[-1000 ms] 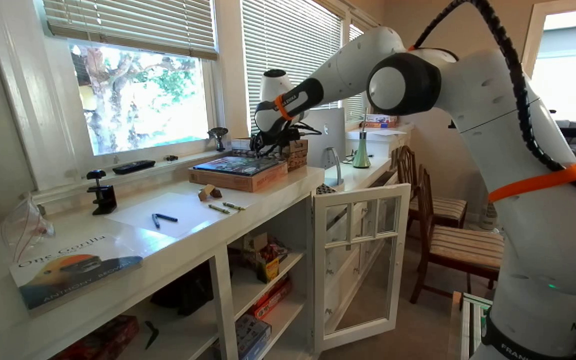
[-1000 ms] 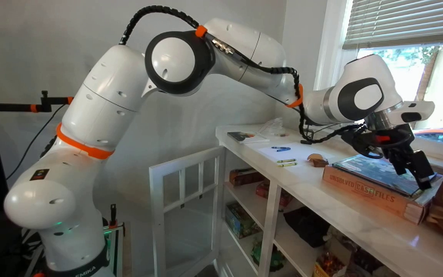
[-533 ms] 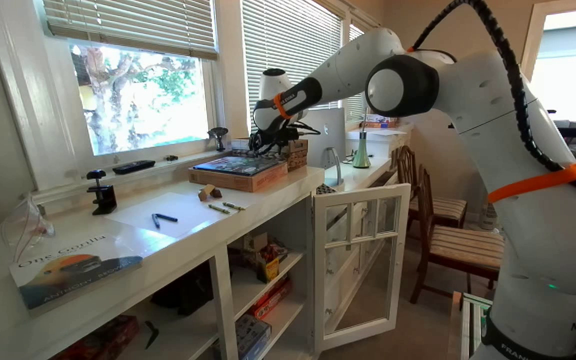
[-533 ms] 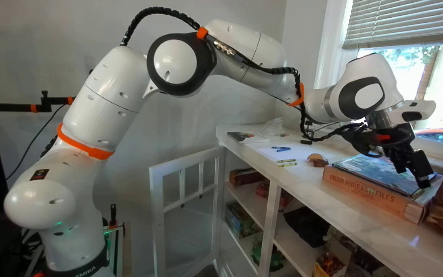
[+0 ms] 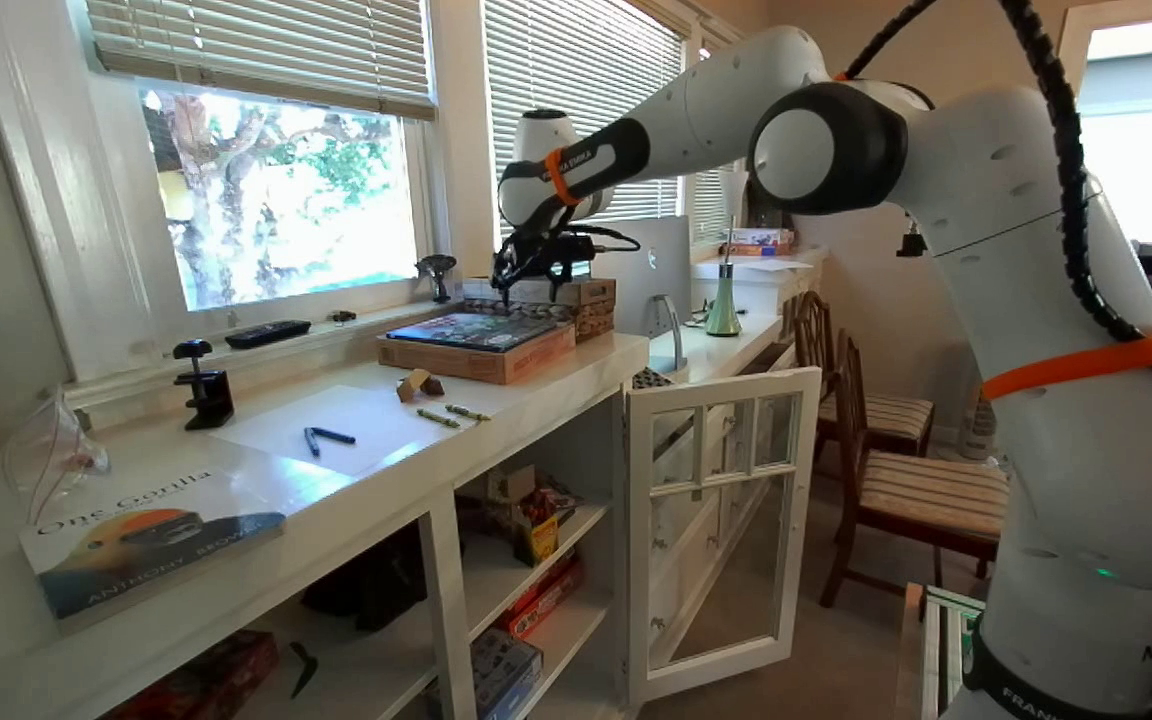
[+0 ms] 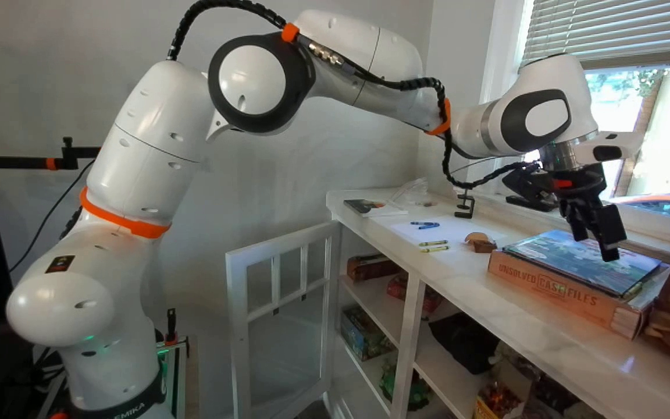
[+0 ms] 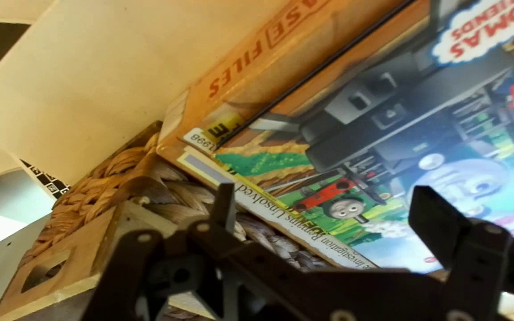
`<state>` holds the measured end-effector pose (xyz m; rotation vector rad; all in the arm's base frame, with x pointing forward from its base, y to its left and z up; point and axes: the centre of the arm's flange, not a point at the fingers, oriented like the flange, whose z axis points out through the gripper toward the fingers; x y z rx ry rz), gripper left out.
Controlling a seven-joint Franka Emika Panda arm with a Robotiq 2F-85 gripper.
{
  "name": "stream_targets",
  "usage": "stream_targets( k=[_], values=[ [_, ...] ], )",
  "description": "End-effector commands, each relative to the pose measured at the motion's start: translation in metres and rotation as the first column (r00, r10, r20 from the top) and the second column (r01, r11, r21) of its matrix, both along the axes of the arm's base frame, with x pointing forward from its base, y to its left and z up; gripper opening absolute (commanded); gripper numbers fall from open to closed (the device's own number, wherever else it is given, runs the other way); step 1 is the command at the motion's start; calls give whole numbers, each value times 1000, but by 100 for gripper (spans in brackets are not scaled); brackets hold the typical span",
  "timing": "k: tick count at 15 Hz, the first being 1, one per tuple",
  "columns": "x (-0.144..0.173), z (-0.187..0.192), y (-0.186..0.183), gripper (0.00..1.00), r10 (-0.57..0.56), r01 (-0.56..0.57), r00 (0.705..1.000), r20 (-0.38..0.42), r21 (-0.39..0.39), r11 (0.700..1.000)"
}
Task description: Put the crayons on the book on the countertop
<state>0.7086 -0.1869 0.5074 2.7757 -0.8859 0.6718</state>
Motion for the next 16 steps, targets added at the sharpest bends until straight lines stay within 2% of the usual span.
stream_targets(
  k=[1,7,11,16],
  values=[
    [-33,11,26,100,91,-87,995,-40,94,992],
    [-84,23,67,100,246,-224,964,-99,194,955],
    [-127,40,77,100,327,-294,934,-143,208,933],
    [-166,55,82,100,385,-344,906,-176,222,912]
  ],
)
